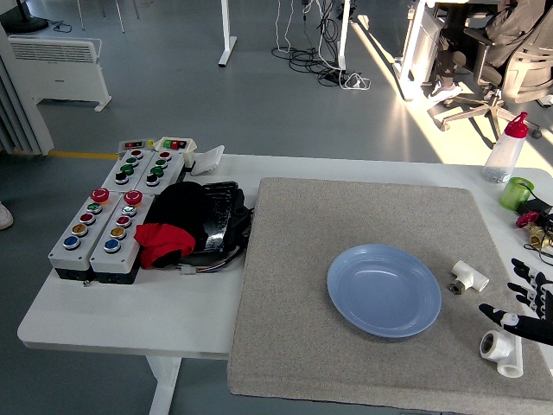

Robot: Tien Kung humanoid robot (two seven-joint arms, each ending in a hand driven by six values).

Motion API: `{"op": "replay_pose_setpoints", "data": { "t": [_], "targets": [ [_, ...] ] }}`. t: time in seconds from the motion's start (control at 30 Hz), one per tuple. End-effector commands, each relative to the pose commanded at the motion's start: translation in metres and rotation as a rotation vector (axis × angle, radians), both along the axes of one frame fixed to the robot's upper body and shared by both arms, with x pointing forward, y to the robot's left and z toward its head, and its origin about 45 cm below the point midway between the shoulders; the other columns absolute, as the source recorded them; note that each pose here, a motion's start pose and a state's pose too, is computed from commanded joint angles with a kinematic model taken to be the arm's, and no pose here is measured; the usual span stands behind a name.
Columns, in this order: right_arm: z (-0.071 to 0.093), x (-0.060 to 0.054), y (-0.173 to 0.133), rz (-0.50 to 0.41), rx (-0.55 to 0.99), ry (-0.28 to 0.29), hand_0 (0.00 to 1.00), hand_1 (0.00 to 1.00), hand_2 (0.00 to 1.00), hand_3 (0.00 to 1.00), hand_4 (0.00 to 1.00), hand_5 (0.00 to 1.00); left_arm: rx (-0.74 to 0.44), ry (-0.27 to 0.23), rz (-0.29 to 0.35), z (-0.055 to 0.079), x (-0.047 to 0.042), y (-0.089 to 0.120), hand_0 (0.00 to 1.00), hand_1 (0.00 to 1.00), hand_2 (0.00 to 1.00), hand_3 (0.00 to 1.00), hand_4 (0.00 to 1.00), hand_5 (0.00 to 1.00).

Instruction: Pick pipe place plate twice

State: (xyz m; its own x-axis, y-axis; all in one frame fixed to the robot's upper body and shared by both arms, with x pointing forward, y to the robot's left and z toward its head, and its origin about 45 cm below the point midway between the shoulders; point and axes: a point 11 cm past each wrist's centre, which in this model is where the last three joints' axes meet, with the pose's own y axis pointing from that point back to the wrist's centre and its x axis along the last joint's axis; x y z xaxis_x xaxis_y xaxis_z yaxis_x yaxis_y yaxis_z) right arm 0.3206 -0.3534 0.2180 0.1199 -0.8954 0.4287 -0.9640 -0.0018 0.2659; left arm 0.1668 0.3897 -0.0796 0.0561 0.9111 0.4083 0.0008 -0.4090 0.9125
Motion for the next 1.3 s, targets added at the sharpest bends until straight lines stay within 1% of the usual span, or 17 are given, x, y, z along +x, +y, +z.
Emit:
{"op": "replay_pose_setpoints", "data": {
  "t": [0.03, 0.1, 0.2, 0.3, 0.43, 0.57, 0.73, 0.87, 0.9, 1.07, 1.1, 1.27, 1.3],
  "targets": [
    [0.002, -0.003, 0.000, 0.018, -0.039, 0.011, 0.998, 0.945, 0.998, 0.998, 0.892, 0.324, 0.000, -0.001, 0.001, 0.000, 0.0002, 0.000, 0.584, 0.578, 0.584, 0.487, 0.410, 0.998],
    [0.004, -0.004, 0.001, 0.035, -0.098, 0.013, 0.998, 0.963, 0.998, 0.995, 0.885, 0.310, 0.000, -0.001, 0.001, 0.000, 0.0003, 0.000, 0.584, 0.577, 0.584, 0.487, 0.411, 0.998],
    [0.009, -0.010, -0.001, 0.066, -0.257, 0.028, 0.998, 0.963, 0.998, 0.995, 0.885, 0.310, 0.000, -0.002, 0.001, 0.000, 0.0008, 0.000, 0.584, 0.577, 0.584, 0.487, 0.411, 0.998],
    [0.007, -0.011, -0.005, 0.065, -0.363, 0.043, 0.998, 0.966, 0.998, 0.991, 0.885, 0.311, 0.001, -0.001, 0.000, 0.000, 0.0008, 0.000, 0.584, 0.577, 0.584, 0.487, 0.411, 0.998],
    [-0.003, -0.013, -0.005, 0.063, -0.378, 0.092, 0.998, 0.966, 0.998, 0.991, 0.885, 0.311, 0.001, -0.001, -0.001, 0.000, 0.0008, 0.000, 0.584, 0.577, 0.584, 0.487, 0.411, 0.998],
    [-0.011, -0.014, -0.007, 0.054, -0.371, 0.134, 0.998, 0.965, 0.998, 0.987, 0.883, 0.312, 0.001, -0.001, 0.000, 0.000, 0.0006, 0.000, 0.585, 0.577, 0.584, 0.486, 0.411, 0.998],
    [-0.016, -0.013, -0.006, 0.048, -0.358, 0.155, 0.998, 0.960, 0.998, 0.981, 0.877, 0.329, 0.001, -0.002, 0.001, 0.000, 0.0007, 0.000, 0.585, 0.577, 0.583, 0.486, 0.411, 0.998],
    [-0.021, -0.010, -0.004, 0.046, -0.355, 0.172, 0.998, 0.960, 0.998, 0.981, 0.877, 0.329, 0.001, -0.001, 0.001, 0.000, 0.0009, 0.000, 0.585, 0.577, 0.583, 0.486, 0.411, 0.998],
    [-0.023, -0.010, -0.003, 0.046, -0.359, 0.179, 0.962, 0.920, 0.998, 0.937, 0.857, 0.338, 0.000, -0.001, 0.001, 0.000, 0.0008, 0.000, 0.585, 0.577, 0.583, 0.486, 0.412, 0.998],
    [-0.030, -0.010, -0.004, 0.041, -0.371, 0.218, 0.962, 0.920, 0.998, 0.937, 0.857, 0.338, 0.000, -0.001, 0.002, 0.000, 0.0006, 0.000, 0.585, 0.577, 0.583, 0.486, 0.412, 0.998],
    [-0.031, -0.010, -0.004, 0.041, -0.373, 0.224, 0.828, 0.817, 0.939, 0.852, 0.794, 0.315, 0.000, -0.001, 0.002, 0.000, 0.0006, 0.000, 0.584, 0.577, 0.583, 0.485, 0.412, 0.998],
    [-0.032, -0.010, -0.005, 0.032, -0.381, 0.223, 0.828, 0.817, 0.939, 0.852, 0.794, 0.315, 0.000, -0.001, 0.003, 0.000, 0.0003, 0.000, 0.584, 0.577, 0.583, 0.485, 0.412, 0.998],
    [-0.032, -0.010, -0.005, 0.031, -0.383, 0.222, 0.698, 0.717, 0.826, 0.783, 0.700, 0.258, 0.000, 0.000, 0.002, 0.000, 0.0003, 0.000, 0.585, 0.577, 0.583, 0.485, 0.411, 0.998]
  ]
}}
